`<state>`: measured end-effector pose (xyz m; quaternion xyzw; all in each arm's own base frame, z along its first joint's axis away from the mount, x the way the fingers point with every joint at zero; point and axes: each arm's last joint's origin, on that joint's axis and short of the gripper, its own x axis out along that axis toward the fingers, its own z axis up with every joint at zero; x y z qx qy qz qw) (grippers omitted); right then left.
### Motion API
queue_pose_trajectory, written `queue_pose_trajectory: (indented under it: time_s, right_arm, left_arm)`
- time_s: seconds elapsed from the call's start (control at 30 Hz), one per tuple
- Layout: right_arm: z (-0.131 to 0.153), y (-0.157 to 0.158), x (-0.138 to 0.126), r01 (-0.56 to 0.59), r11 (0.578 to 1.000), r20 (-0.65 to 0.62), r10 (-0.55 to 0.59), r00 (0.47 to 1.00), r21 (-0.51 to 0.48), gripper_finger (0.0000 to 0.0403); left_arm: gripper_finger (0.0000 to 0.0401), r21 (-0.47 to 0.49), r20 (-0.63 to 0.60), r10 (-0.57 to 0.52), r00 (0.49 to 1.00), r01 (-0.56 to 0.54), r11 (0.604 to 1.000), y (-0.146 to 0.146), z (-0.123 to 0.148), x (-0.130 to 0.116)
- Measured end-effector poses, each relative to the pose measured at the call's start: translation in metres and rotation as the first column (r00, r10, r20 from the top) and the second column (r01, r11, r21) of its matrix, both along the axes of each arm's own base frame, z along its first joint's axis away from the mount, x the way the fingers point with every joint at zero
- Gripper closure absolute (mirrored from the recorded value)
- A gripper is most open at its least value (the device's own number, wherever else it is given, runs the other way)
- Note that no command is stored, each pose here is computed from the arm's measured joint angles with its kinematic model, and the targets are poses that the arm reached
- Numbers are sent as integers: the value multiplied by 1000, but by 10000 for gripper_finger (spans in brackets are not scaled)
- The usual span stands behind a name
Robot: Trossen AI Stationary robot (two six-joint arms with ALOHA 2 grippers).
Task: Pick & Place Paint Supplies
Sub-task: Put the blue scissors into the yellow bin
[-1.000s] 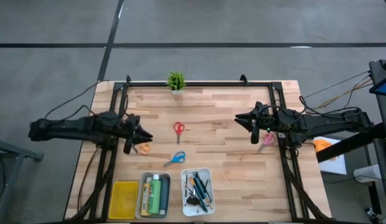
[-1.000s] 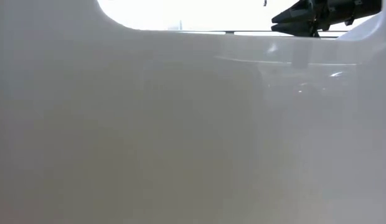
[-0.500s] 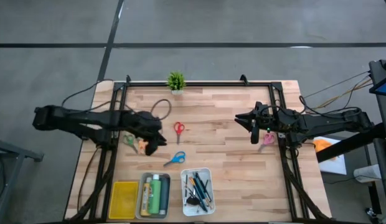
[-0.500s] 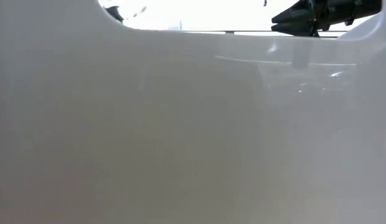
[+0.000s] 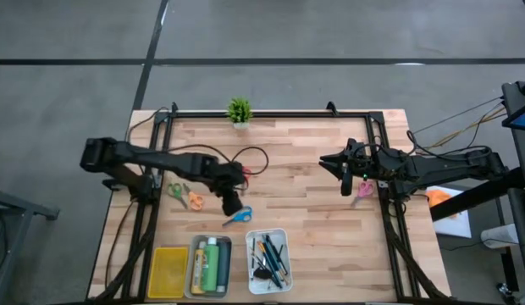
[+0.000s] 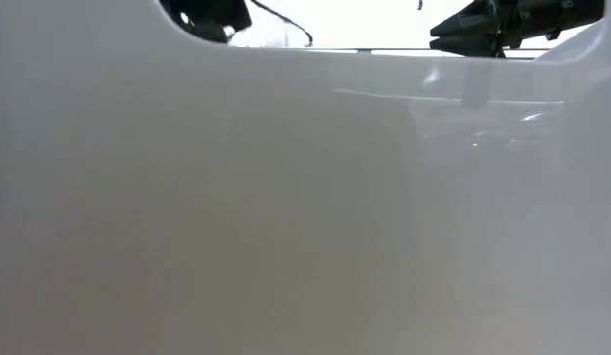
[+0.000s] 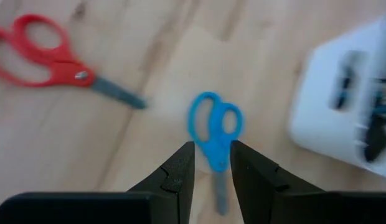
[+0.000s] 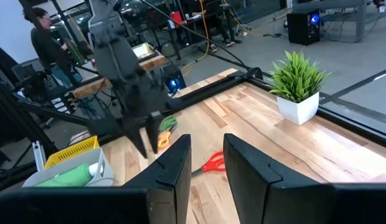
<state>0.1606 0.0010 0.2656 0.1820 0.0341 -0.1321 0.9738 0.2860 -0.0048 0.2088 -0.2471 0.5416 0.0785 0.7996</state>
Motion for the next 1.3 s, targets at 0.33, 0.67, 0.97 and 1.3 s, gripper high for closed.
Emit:
queue_pose_trajectory:
  time_s: [0.33, 0.67, 0.97, 1.3]
  right_arm:
    - [0, 0, 0, 0, 1000, -2, 0, 1000, 0, 309]
    - [0, 0, 0, 0, 1000, -3, 0, 1000, 0, 309]
    - [0, 0, 0, 0, 1000, -2, 0, 1000, 0, 309]
    - [0, 0, 0, 0, 1000, -2, 0, 1000, 0, 309]
  left_arm:
    - [297, -100, -187, 116, 976, -136, 986, 0, -43, 18]
    - [297, -40, -137, 33, 990, -39, 998, -6, -47, 24]
    - [297, -25, -141, 26, 990, -29, 999, -10, -60, 30]
    - [297, -16, -175, 25, 984, -28, 999, -10, -78, 35]
